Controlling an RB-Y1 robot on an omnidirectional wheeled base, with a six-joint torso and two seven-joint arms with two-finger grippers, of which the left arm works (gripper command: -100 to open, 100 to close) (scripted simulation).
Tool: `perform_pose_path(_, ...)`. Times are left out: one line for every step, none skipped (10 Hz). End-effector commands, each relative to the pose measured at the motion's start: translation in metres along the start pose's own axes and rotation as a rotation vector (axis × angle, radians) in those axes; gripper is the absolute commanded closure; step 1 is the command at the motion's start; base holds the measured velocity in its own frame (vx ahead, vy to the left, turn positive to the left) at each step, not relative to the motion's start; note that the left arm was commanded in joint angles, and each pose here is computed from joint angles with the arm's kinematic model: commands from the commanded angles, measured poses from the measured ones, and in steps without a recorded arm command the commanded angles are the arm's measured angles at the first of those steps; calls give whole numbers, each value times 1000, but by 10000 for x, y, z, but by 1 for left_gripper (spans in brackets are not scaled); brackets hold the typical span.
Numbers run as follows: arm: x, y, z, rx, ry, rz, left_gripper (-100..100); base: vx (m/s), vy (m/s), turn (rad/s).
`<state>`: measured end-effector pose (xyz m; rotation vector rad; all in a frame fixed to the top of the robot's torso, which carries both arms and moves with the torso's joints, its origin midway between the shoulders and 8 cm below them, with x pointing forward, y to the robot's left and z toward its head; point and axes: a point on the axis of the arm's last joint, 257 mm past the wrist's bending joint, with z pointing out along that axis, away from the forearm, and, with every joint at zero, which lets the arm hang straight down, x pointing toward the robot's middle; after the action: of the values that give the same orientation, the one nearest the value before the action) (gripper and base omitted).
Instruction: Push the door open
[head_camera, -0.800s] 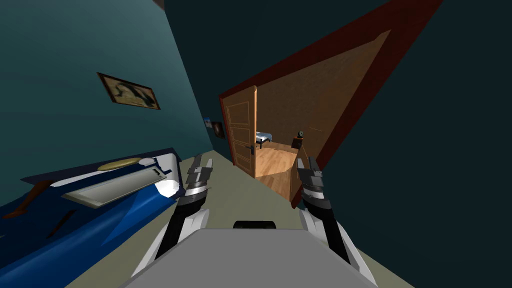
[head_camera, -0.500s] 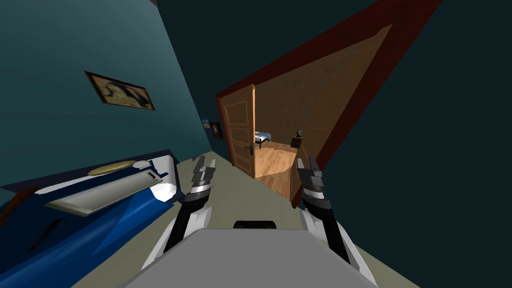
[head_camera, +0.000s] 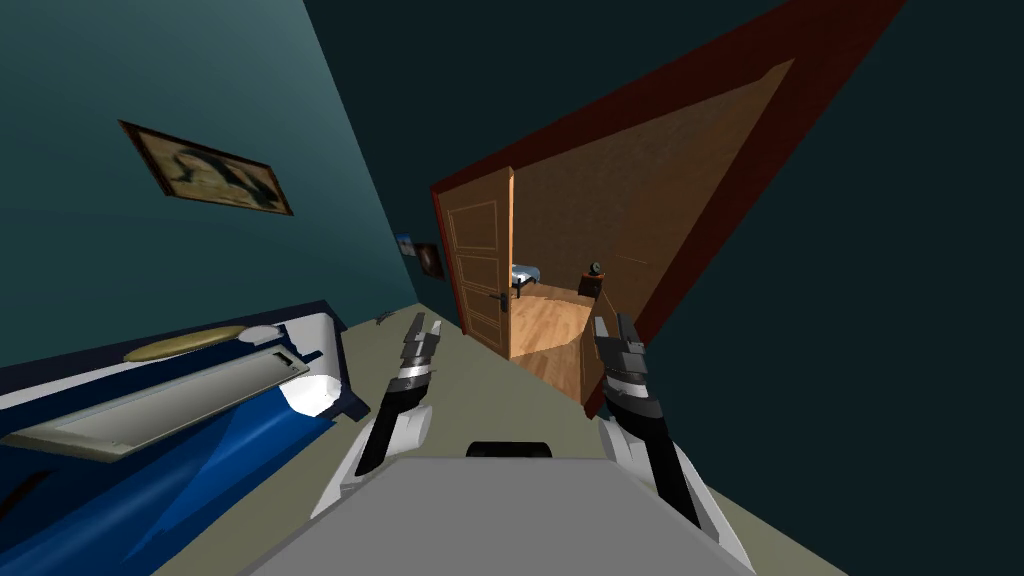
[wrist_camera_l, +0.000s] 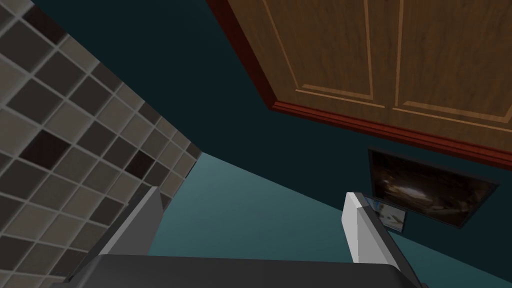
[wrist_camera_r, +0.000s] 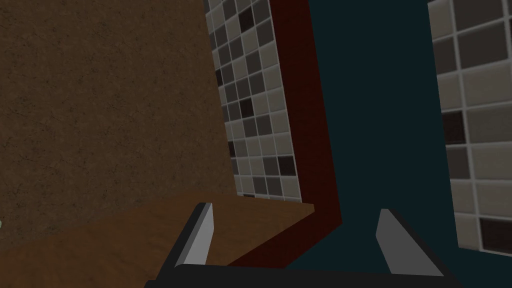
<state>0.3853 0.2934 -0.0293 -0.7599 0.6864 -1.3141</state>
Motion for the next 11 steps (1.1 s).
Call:
perform_pose_path(33, 156, 28, -19, 8, -7, -100, 54, 38, -47)
perform_pose_path(68, 243, 59, -27, 16, -12, -100, 71, 64, -99)
perform_pose_path(66, 295, 41, -38, 16, -12, -100, 46, 57, -42)
perform_pose_path(107, 383, 80, -45, 25, -18, -100, 47, 61, -55)
perform_pose_path(105, 437, 60, -57, 24, -18, -100, 41, 52, -37)
perform_pose_path(148, 521, 101, -63, 33, -23, -100, 42, 50, -70)
perform_pose_path(146, 577, 80, -75, 32, -24, -100, 37, 43, -40)
perform_pose_path(190, 680, 115, -86, 42, -29, -100, 35, 57, -71)
perform_pose_path(189, 719, 99, -94, 41, -29, -100, 30, 48, -38)
perform_pose_path(239, 800, 148, -100, 51, -35, -100, 38, 55, -62)
perform_pose_path(237, 868, 119, -115, 50, -35, -100, 48, 52, -51)
